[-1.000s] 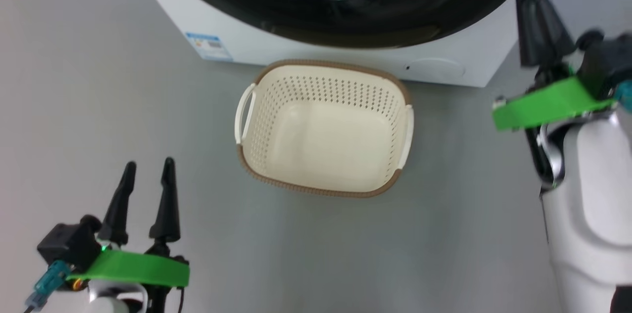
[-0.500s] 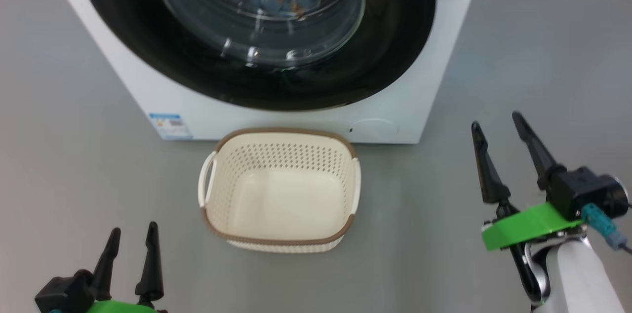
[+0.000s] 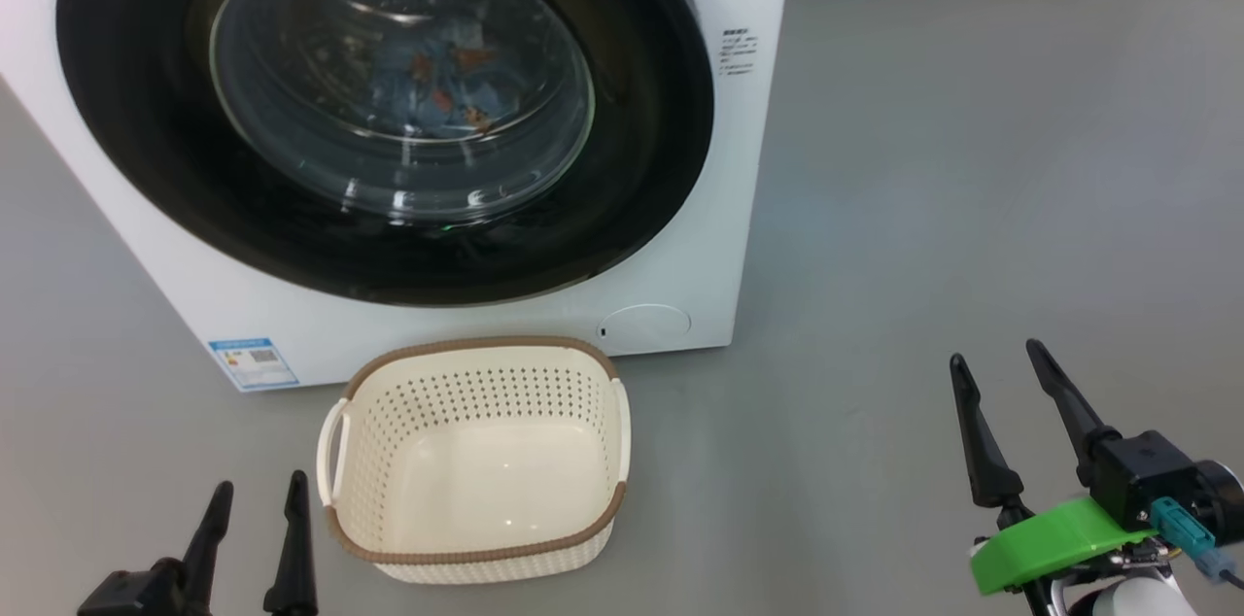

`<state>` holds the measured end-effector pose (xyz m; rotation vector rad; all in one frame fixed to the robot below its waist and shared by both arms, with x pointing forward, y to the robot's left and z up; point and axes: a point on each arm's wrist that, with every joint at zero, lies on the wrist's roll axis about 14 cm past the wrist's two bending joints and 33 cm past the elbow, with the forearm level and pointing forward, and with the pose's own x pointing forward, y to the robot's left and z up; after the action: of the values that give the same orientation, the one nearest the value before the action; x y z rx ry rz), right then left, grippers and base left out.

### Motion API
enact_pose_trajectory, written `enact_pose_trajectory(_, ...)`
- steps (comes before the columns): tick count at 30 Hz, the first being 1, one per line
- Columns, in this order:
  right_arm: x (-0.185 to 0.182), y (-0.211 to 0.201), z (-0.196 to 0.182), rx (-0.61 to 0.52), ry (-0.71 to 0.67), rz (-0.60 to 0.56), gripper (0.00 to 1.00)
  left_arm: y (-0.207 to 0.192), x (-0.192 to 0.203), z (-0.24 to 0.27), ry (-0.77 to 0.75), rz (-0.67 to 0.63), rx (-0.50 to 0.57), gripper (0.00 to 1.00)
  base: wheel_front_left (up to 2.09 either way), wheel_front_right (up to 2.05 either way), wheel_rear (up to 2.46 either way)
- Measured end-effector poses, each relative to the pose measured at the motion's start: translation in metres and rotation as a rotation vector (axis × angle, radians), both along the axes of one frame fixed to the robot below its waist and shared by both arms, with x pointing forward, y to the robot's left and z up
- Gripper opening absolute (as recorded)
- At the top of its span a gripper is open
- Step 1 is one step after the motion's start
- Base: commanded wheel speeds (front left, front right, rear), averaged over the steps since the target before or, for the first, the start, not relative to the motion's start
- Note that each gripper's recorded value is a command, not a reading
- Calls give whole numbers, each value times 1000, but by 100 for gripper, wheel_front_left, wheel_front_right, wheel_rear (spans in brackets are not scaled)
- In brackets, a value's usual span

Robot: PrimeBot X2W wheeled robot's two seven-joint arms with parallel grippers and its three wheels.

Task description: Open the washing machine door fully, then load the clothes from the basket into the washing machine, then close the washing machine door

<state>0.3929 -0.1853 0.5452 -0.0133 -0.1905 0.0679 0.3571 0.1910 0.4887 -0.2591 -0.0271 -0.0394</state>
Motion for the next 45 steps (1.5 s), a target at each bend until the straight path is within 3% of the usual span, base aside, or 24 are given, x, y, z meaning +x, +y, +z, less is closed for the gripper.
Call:
enact_pose_trajectory(5,-10,-14,-4,-3,13,-43,100,-7,2,7,-21,-22,12,100,0,0,0)
enact_pose_trajectory(42,-11,-16,-12,24,33,-58,100,-10,-4,5,-18,-36,15,100,0,0,0)
enact_pose_trajectory(43,-11,-16,-11,25,33,-58,0,-11,-4,6,-20,-40,16,0,0,0,0)
enact_pose_trajectory(45,-12,-16,-16,27,48,-59,0,-14,-5,2,-9,-45,10,0,0,0,0)
